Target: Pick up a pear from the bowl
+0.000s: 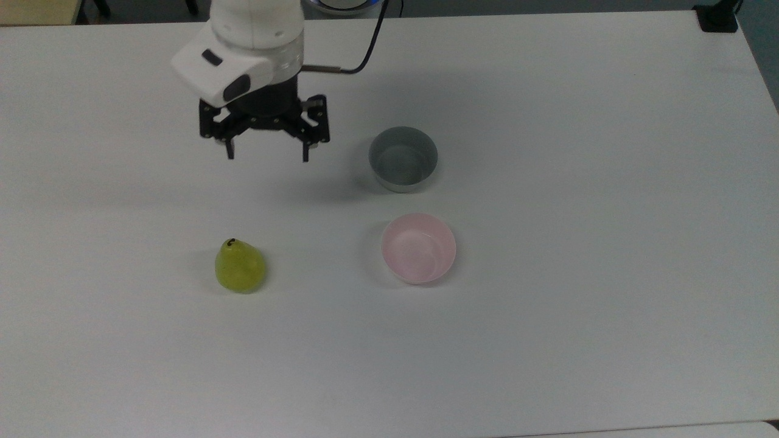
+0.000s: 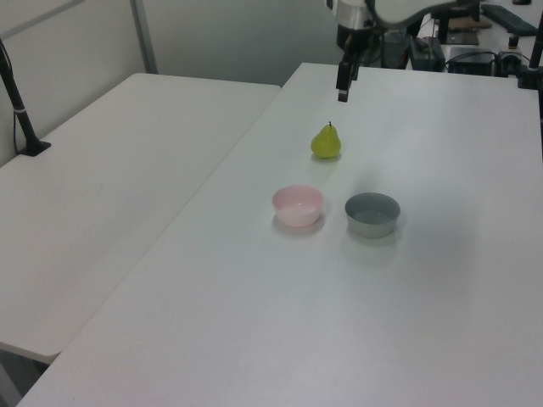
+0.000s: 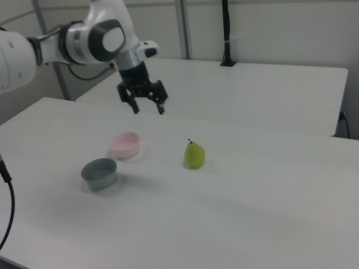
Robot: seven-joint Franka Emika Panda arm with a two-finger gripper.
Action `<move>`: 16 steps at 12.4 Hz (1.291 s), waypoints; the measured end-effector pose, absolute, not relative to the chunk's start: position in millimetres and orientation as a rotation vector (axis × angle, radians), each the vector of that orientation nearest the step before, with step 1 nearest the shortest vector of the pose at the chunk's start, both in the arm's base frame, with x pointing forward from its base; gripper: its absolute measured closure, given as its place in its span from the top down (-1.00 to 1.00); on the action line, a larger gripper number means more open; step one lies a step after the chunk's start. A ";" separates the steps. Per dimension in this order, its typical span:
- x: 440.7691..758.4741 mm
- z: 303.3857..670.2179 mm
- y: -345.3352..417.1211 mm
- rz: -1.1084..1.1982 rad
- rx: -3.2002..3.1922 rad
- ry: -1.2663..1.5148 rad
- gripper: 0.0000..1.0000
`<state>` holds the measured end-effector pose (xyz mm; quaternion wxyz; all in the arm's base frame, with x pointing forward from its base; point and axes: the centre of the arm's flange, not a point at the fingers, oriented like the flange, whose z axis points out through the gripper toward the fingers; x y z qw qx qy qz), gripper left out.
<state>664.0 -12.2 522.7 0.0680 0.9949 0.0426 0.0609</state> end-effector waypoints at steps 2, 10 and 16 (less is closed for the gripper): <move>639.1 547.0 10.0 0.118 3.024 0.122 1.00; 566.9 591.2 9.9 0.021 3.029 0.031 1.00; 566.8 590.0 6.7 0.017 3.039 0.017 1.00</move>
